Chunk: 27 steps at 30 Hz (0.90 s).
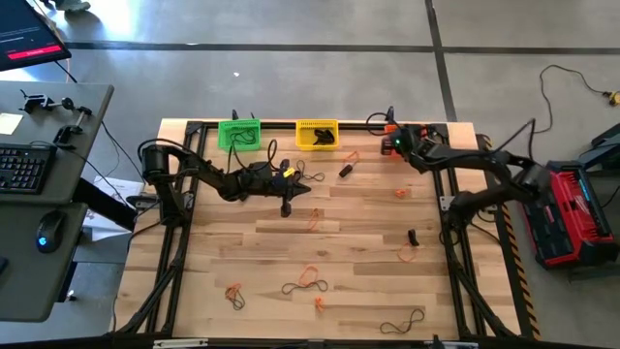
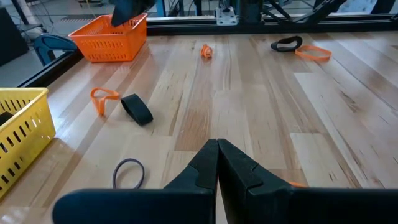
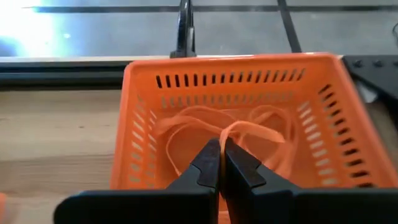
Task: Sort rubber bands into baskets
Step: Put the orange rubber band into the orange bin
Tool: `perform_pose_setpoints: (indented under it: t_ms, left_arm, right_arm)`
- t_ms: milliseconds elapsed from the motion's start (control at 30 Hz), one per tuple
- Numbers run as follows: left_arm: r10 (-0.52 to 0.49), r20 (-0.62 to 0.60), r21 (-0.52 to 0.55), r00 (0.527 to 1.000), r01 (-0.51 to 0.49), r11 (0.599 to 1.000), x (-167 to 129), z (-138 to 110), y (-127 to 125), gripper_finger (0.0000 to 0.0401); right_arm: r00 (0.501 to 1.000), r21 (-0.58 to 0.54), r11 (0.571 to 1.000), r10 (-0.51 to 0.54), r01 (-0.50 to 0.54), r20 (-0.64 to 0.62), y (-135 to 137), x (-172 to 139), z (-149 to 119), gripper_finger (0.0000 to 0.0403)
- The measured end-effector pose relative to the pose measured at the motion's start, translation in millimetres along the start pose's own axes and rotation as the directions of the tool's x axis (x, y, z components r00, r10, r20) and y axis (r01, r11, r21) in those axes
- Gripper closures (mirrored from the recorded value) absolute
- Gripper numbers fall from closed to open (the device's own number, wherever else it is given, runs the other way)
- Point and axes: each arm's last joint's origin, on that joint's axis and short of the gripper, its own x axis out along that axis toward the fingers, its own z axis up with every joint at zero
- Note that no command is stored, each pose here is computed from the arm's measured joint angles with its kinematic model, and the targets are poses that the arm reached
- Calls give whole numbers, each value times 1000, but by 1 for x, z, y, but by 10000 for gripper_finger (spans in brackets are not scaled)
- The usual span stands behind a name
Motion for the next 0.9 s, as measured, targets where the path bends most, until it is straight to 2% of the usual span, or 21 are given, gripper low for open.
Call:
perform_pose_setpoints:
  t_ms: [200, 300, 700, 900]
  left_arm:
    - [0, 0, 0, 1000, 0, 1000, 0, 0, 0, 401]
    - [0, 0, 0, 1000, 0, 1000, 0, 0, 0, 401]
    - [0, 0, -1, 1000, 0, 1000, 0, 0, 0, 401]
    - [0, 0, -1, 1000, 0, 1000, 0, 0, 0, 401]
  right_arm:
    - [1000, 26, 1000, 6, -6, -10, 1, 16, -1, 401]
    - [1000, 22, 1000, -4, 5, -21, 1, 19, -3, 388]
    - [1000, -3, 1000, 7, -7, -12, 1, 18, -1, 243]
    - [999, -21, 999, 38, -38, 32, 1, 9, 7, 234]
